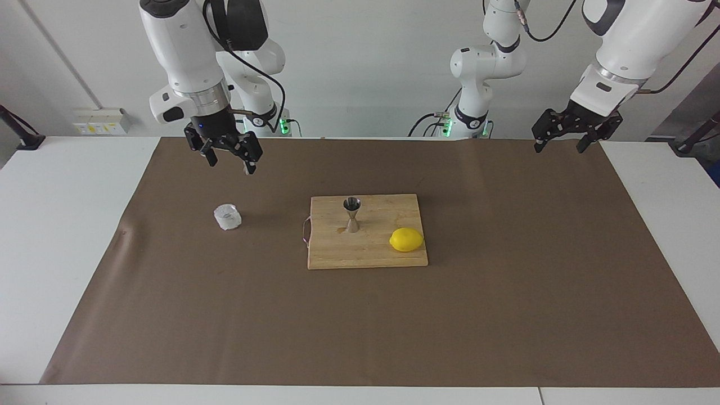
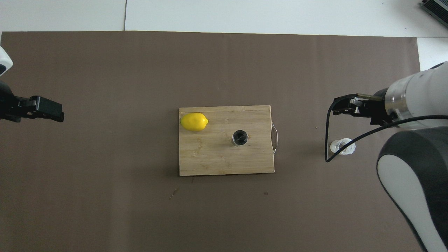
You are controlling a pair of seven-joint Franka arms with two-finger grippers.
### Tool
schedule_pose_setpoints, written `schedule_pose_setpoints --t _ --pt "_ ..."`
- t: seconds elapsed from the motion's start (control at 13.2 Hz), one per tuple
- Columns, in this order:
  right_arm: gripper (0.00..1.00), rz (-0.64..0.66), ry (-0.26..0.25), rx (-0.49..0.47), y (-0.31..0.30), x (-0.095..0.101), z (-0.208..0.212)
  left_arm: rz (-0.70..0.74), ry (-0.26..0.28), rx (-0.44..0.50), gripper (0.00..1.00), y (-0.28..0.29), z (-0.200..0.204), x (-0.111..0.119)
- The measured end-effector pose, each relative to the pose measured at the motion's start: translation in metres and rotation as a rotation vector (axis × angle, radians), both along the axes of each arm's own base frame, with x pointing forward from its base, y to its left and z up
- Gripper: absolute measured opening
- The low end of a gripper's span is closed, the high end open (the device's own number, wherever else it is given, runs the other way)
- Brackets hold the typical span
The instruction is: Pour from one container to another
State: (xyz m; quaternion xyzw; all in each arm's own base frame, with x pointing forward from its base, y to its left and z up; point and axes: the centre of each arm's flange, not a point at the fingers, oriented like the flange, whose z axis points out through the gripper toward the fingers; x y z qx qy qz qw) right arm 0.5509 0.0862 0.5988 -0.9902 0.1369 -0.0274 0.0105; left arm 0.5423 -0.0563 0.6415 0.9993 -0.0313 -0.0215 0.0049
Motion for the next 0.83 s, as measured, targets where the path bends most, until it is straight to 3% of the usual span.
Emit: schedule_pose_setpoints --t 0.83 --pt "1.0 0.0 0.02 -0.001 0.0003 0.0043 -0.0072 0.0 0.0 0.0 1.0 0.0 0.0 0.0"
